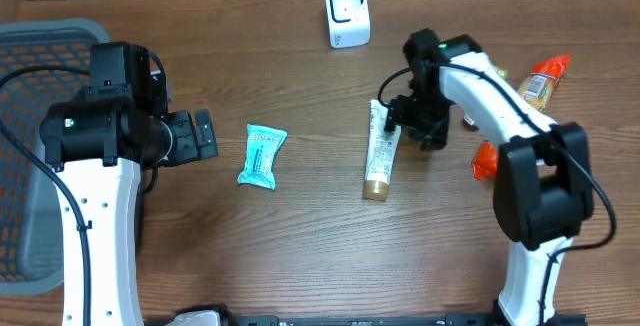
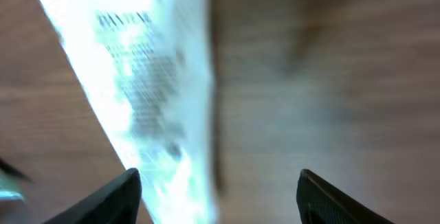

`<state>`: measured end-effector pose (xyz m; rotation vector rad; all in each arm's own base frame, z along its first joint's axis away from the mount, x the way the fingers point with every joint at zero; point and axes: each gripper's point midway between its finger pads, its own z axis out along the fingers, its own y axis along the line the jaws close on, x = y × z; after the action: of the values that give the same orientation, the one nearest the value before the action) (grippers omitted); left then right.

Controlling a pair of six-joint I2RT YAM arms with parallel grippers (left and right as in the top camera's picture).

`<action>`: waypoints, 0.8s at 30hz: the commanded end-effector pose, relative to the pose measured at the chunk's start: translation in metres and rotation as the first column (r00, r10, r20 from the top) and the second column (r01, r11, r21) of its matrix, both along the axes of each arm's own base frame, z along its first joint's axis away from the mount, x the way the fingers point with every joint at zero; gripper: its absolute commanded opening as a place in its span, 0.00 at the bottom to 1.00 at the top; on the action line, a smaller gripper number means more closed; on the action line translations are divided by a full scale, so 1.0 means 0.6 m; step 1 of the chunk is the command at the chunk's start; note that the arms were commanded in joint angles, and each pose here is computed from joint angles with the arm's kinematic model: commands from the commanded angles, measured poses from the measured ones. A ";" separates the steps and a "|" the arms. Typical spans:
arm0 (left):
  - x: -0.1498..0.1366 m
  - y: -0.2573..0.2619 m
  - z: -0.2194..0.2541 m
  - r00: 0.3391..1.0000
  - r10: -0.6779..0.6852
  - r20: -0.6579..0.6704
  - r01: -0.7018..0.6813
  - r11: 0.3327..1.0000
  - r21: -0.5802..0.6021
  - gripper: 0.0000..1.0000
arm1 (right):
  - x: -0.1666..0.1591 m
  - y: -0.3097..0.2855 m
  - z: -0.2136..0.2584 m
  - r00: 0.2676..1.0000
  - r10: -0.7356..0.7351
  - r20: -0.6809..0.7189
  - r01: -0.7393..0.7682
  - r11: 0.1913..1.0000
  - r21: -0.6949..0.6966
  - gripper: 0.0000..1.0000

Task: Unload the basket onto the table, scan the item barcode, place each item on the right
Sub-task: 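Lower the right gripper and grasp the white tube, lift it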

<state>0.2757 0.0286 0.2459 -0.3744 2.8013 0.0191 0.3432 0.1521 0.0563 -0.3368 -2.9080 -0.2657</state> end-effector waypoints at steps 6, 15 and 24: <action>0.002 0.004 0.005 1.000 -0.014 0.007 0.014 1.000 0.013 1.00 | -0.042 -0.012 0.003 0.992 0.126 -0.024 -0.127 0.987 -0.095 0.72; 0.002 0.004 0.005 1.000 -0.014 0.007 0.014 1.000 0.013 1.00 | -0.099 -0.024 -0.021 0.974 0.201 -0.107 -0.222 0.939 -0.261 0.73; 0.002 0.004 0.005 1.000 -0.014 0.007 0.014 1.000 0.013 0.99 | -0.113 0.087 -0.028 0.934 0.355 -0.031 -0.357 0.931 -0.081 0.73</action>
<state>0.2758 0.0286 0.2459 -0.3743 2.8010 0.0190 0.2863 0.1715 0.0323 0.0394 -2.8991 0.0602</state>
